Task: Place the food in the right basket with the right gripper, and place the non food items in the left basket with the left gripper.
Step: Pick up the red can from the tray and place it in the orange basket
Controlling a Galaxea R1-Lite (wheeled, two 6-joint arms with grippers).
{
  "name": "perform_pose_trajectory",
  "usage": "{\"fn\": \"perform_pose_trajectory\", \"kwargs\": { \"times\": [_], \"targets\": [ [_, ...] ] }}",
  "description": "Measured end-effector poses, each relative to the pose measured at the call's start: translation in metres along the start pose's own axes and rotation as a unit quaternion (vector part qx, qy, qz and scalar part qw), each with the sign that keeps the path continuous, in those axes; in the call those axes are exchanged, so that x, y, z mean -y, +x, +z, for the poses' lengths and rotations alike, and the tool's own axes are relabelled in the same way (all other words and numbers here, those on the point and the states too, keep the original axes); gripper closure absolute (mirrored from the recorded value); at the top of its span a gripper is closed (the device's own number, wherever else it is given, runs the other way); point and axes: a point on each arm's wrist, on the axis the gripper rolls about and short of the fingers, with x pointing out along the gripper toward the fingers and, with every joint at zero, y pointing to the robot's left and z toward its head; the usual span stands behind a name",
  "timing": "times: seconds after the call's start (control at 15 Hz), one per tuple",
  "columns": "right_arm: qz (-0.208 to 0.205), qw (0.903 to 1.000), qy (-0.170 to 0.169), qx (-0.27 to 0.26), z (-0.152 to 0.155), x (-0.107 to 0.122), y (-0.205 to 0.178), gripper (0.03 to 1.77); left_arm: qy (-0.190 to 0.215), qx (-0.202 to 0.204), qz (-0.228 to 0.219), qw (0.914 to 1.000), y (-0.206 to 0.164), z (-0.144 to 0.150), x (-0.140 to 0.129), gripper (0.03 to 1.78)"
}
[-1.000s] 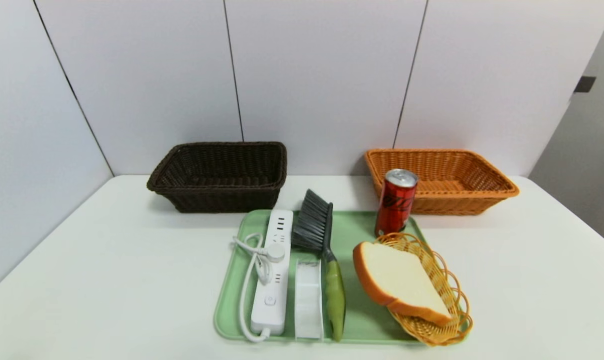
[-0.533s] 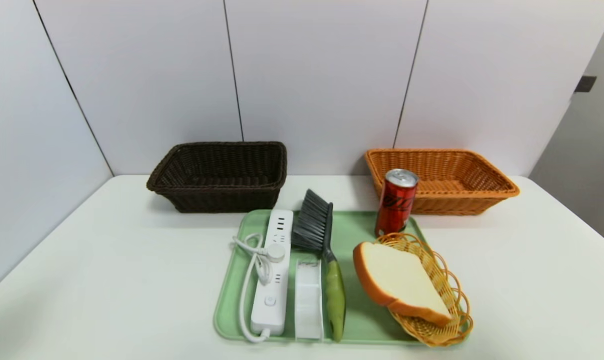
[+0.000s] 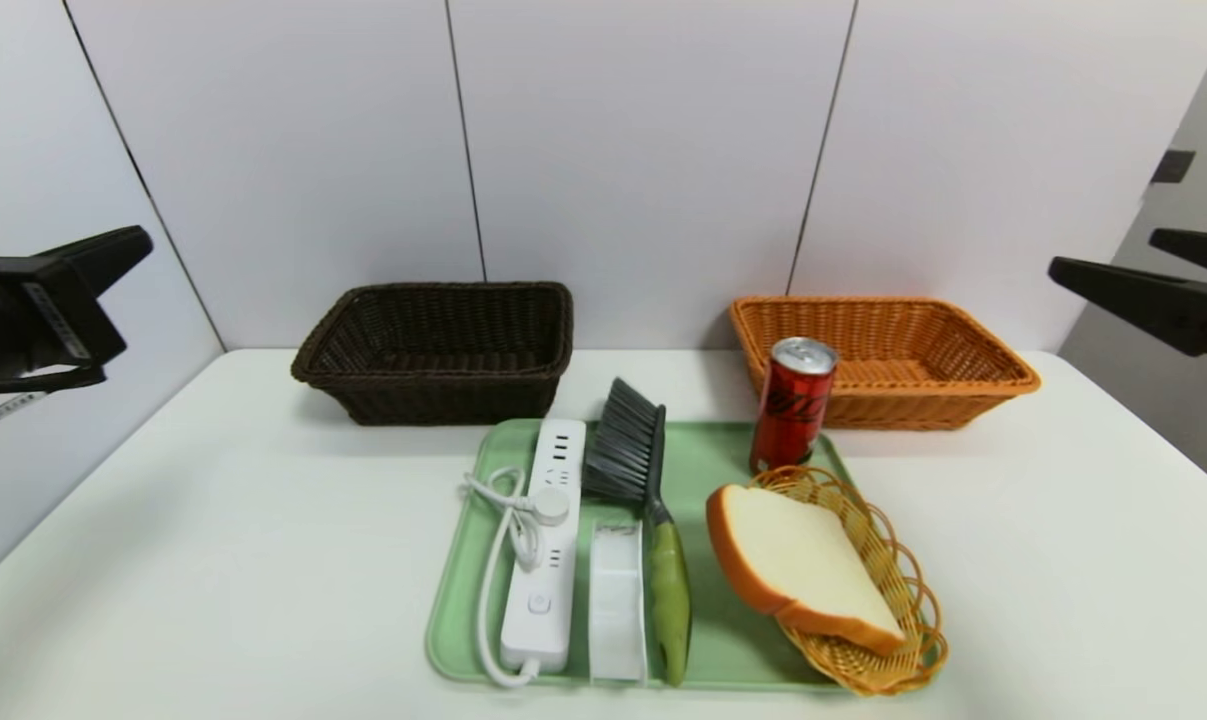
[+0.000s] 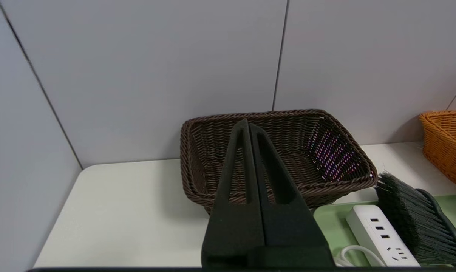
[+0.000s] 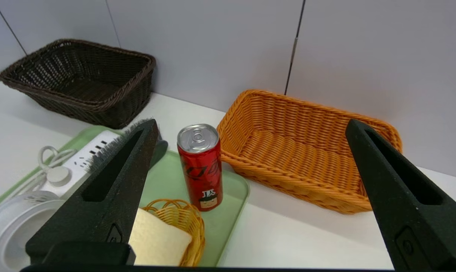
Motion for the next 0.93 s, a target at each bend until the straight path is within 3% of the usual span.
{"fn": "perform_pose_trajectory", "kwargs": {
  "times": [0.47,0.73,0.93],
  "targets": [
    [0.029,0.9978,-0.056,0.022,-0.068,0.003,0.082,0.09,-0.007,-0.050,-0.007,0.9987,0.026,-0.025,0.001,1.77],
    [0.085,0.9953,-0.036,-0.030,-0.107,-0.002,0.090,0.09,-0.008,-0.060,-0.006,0.9981,0.029,-0.030,0.000,1.77],
    [0.101,0.9931,-0.009,-0.060,-0.123,-0.006,0.093,0.09,-0.008,-0.068,-0.005,0.9976,0.030,-0.034,0.000,1.77]
  ]
}}
